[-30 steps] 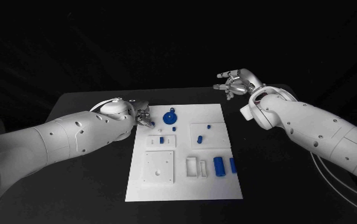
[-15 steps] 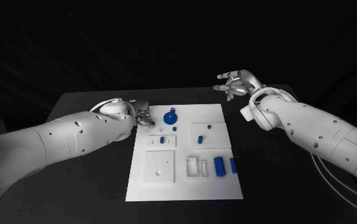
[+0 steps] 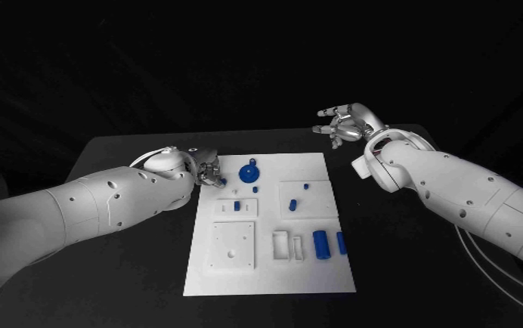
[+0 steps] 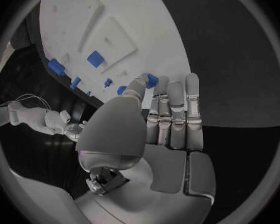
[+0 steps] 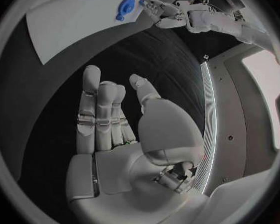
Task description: Assemble the parts on the task board
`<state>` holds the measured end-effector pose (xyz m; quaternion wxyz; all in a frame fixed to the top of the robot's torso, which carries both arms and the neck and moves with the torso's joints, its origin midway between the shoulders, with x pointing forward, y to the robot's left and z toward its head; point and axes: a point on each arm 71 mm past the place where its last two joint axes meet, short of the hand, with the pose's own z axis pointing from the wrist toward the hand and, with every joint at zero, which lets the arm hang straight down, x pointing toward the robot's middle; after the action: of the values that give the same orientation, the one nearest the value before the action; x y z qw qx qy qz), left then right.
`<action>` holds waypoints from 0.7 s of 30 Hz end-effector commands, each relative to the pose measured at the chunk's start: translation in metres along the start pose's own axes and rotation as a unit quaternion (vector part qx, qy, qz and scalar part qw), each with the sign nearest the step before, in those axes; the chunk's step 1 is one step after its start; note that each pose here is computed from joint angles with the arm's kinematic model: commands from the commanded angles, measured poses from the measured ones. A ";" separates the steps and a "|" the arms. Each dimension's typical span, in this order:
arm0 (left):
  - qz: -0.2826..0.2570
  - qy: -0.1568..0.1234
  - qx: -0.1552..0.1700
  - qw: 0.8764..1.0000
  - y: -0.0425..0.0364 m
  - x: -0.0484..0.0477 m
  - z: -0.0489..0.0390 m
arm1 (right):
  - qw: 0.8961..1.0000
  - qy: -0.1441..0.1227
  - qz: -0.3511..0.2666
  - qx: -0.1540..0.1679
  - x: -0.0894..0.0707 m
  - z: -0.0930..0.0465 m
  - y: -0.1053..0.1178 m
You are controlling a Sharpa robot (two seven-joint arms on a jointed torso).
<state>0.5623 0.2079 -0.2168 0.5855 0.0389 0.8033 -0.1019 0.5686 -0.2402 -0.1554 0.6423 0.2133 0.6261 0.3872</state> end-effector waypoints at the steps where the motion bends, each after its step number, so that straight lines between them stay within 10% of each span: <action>1: -0.006 -0.009 0.015 1.000 -0.0016 0.0050 -0.0018 | 1.000 0.005 0.000 -0.003 0.001 0.000 0.001; 21: -0.075 -0.070 0.056 0.993 0.0012 -0.0111 -0.0145 | 1.000 0.010 0.001 -0.005 0.004 -0.002 0.002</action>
<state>0.5531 0.2156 -0.2058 0.6170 0.0100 0.7689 -0.1674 0.5668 -0.2376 -0.1565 0.6395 0.2113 0.6276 0.3904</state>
